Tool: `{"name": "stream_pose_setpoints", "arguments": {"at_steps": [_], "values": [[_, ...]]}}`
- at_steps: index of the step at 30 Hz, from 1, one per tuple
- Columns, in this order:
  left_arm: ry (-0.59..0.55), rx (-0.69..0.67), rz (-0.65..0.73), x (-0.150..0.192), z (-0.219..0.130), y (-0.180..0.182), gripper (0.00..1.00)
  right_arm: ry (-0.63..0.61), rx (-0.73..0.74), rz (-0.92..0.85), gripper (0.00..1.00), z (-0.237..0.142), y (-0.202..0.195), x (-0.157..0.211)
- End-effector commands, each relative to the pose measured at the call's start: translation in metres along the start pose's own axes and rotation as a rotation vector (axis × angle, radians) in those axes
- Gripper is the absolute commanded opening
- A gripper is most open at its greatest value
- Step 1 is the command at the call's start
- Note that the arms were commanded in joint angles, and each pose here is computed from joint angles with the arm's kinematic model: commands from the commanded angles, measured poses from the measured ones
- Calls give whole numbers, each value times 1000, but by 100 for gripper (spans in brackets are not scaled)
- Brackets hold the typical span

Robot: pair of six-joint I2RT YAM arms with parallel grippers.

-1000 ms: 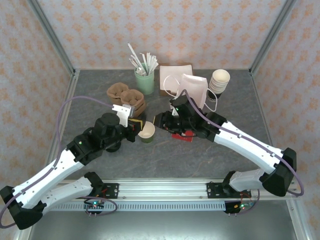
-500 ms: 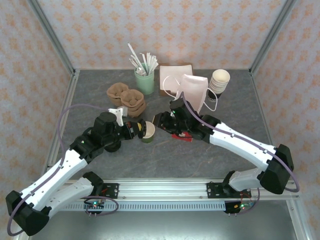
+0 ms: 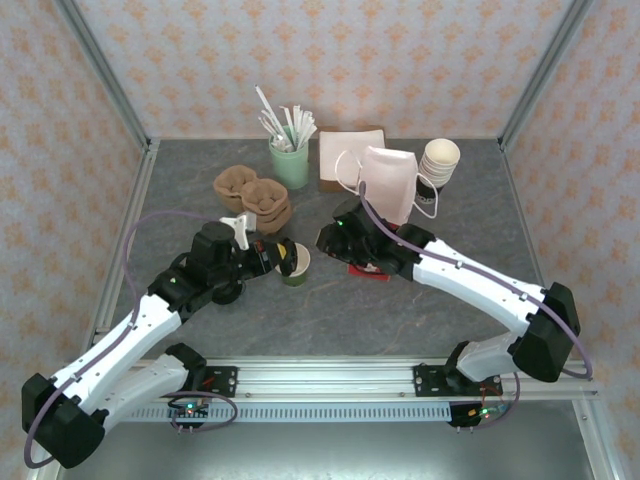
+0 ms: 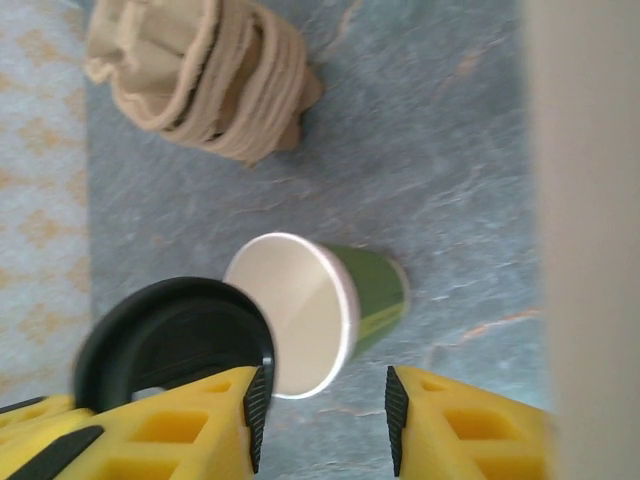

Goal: Pack the takeout coffee

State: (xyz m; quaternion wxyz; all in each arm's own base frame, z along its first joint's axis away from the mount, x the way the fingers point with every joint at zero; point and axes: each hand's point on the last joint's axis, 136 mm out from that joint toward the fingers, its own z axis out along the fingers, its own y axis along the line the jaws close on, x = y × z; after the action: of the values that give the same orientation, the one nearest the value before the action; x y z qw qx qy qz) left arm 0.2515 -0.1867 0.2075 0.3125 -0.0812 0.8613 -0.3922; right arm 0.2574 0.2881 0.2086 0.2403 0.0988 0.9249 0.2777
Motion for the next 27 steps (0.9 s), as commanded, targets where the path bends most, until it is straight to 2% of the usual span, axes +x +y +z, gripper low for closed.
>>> {"name": "stream_pose_setpoints", "arguments": {"at_steps": [1,9,17,19,24,27], "values": [[-8,27,-5,-4,3,-4,6,-59,131,-63,39,-24,-26,-10],[-7,19,-8,-5,7,1,6,-81,225,-75,40,-45,-61,-22],[-3,31,-21,-5,13,1,6,-107,262,-83,41,-67,-73,-30],[-5,36,-23,-5,14,1,6,-81,192,-63,41,-67,-60,-26],[-11,47,-42,-8,18,2,6,31,-127,19,41,-59,1,-9],[-10,60,-56,-8,21,3,6,64,-210,27,40,-59,24,-1]]}}
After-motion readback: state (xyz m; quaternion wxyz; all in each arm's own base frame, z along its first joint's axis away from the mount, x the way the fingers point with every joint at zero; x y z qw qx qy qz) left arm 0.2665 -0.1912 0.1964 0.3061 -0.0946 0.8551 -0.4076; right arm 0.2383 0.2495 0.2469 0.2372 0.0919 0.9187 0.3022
